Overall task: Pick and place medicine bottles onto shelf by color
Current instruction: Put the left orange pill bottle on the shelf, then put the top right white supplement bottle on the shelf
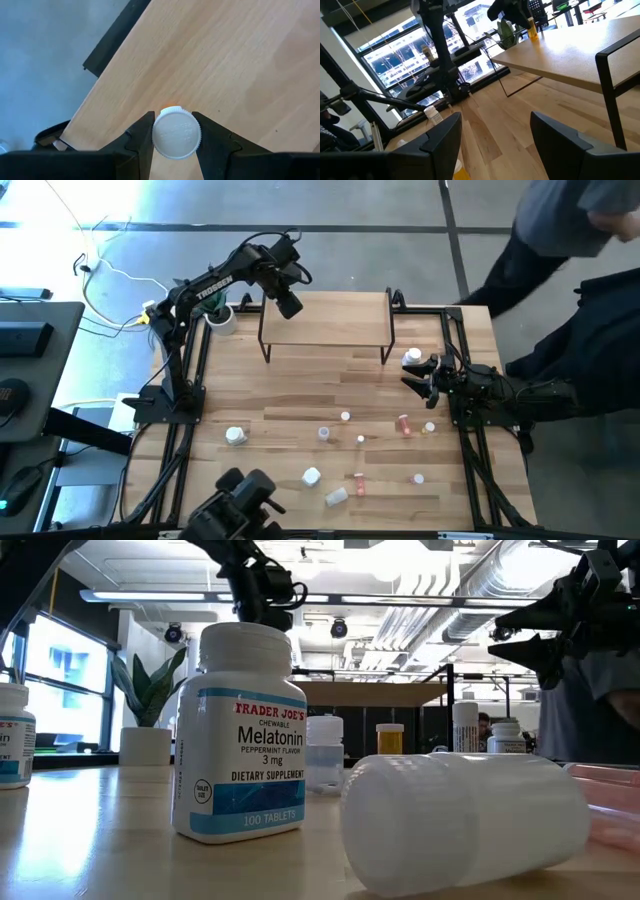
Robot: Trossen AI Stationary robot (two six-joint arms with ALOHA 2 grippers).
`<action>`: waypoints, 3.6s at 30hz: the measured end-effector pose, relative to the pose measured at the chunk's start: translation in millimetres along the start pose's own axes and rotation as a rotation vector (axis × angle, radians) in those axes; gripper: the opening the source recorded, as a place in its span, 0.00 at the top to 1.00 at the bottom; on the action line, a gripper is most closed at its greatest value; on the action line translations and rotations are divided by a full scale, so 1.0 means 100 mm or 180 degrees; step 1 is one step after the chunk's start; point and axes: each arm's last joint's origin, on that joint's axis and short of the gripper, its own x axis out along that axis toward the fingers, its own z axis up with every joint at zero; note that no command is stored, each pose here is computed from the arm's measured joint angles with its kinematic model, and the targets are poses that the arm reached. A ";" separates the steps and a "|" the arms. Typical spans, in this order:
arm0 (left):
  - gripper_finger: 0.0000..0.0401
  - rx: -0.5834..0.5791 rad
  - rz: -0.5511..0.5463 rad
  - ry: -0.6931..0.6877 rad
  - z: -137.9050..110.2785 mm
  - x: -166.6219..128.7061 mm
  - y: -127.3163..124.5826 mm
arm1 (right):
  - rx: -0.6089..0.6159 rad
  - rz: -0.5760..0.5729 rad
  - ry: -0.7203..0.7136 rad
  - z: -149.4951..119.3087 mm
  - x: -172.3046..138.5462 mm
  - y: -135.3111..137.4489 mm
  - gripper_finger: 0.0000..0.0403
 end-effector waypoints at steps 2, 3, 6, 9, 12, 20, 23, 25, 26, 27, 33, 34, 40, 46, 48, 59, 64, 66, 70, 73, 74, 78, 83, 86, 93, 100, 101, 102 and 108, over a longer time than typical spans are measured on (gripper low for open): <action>0.72 0.0008 0.0001 -0.0006 0.01 0.01 0.00 | 0.0000 0.0001 0.0000 0.00 0.00 0.00 0.44; 0.72 0.0010 0.0004 -0.0006 0.01 0.01 0.00 | 0.0000 0.0000 0.0001 0.00 0.00 0.00 0.44; 0.72 0.0013 0.0013 -0.0021 0.01 0.01 0.00 | 0.0041 0.0001 0.0000 0.00 0.00 0.00 0.44; 0.72 0.0014 0.0019 -0.0028 0.02 0.01 0.00 | 0.0181 0.0000 0.0000 0.00 0.00 0.00 0.44; 0.72 0.0014 0.0024 -0.0030 0.02 0.02 0.00 | 0.0283 0.0002 -0.0002 0.00 0.00 0.00 0.44; 0.64 0.0013 0.0024 -0.0009 0.02 0.04 0.01 | 0.0397 -0.0001 -0.0002 0.00 0.00 0.00 0.44; 0.58 0.0061 0.0086 -0.0013 0.02 0.04 0.01 | 0.0515 -0.0015 -0.0009 0.00 0.00 0.00 0.44; 0.53 0.0067 0.0224 0.0007 0.02 0.04 0.02 | 0.0535 -0.0045 -0.0029 0.00 0.00 0.00 0.44; 0.51 0.0065 0.0281 0.0015 0.02 0.04 0.03 | 0.0536 -0.0058 -0.0043 0.01 0.00 0.00 0.44; 0.49 0.0065 0.0316 0.0026 0.02 0.04 0.03 | 0.0538 -0.0064 -0.0058 0.01 0.00 0.00 0.44; 0.44 0.0149 0.0340 0.0048 0.01 0.04 0.03 | 0.0586 -0.0015 -0.0292 0.07 0.00 0.02 0.44; 0.44 0.0148 0.0338 0.0048 0.01 0.04 0.03 | 0.0590 -0.0016 -0.0313 0.08 0.00 0.02 0.44; 0.45 0.0186 0.0222 0.0027 0.01 0.03 0.01 | 0.0620 -0.0039 -0.0447 0.11 -0.01 0.03 0.44; 0.45 0.0336 0.0268 -0.0056 0.00 -0.06 -0.01 | 0.0626 -0.0119 -0.0495 0.12 -0.01 0.02 0.44; 0.45 0.0365 0.0301 -0.0094 0.00 -0.11 -0.01 | 0.0627 -0.0129 -0.0501 0.12 -0.01 0.02 0.44; 0.46 0.0383 0.0387 -0.0400 -0.10 -0.52 -0.06 | 0.0588 -0.0116 -0.0842 0.21 -0.03 0.04 0.44; 0.46 0.0386 0.0099 -0.0610 -0.16 -0.71 -0.14 | 0.0511 -0.0172 -0.0930 0.34 -0.06 0.08 0.44; 0.46 0.0312 -0.0125 -0.0676 -0.17 -0.76 -0.18 | 0.0405 -0.0192 -0.0949 0.43 -0.09 0.12 0.44; 0.46 0.0354 -0.0617 -0.0739 -0.17 -0.78 -0.31 | 0.0161 -0.0370 -0.0924 0.66 -0.17 0.19 0.44; 0.46 0.0478 -0.0794 -0.0801 -0.15 -0.76 -0.45 | 0.0021 -0.0577 -0.0768 0.81 -0.22 0.24 0.44; 0.46 0.0514 -0.0823 -0.0808 -0.14 -0.75 -0.51 | -0.0004 -0.0639 -0.0698 0.86 -0.24 0.26 0.44; 0.46 0.0626 -0.0923 -0.0848 -0.14 -0.66 -0.72 | 0.0118 -0.0900 -0.0432 1.02 -0.29 0.31 0.44; 0.46 0.0773 -0.1048 -0.0802 -0.19 -0.51 -1.00 | 0.0102 -0.1130 -0.0091 1.16 -0.32 0.36 0.44; 0.46 0.0819 -0.1117 -0.0794 -0.21 -0.43 -1.14 | 0.0043 -0.1209 0.0031 1.24 -0.30 0.40 0.44; 0.46 0.0880 -0.1420 -0.0731 -0.32 -0.32 -1.44 | -0.0102 -0.1467 0.0252 1.38 -0.26 0.47 0.44; 0.46 0.0836 -0.1568 -0.0952 -0.45 -0.34 -1.61 | -0.0269 -0.1801 0.0377 1.50 -0.25 0.51 0.44; 0.46 0.0830 -0.1581 -0.0970 -0.48 -0.34 -1.62 | -0.0285 -0.1843 0.0374 1.53 -0.25 0.51 0.44; 0.46 0.0831 -0.1605 -0.1023 -0.51 -0.35 -1.64 | -0.0309 -0.1899 0.0369 1.55 -0.24 0.52 0.44; 0.46 0.0687 -0.1711 -0.1245 -0.70 -0.40 -1.65 | -0.0470 -0.2081 0.0366 1.70 -0.25 0.57 0.44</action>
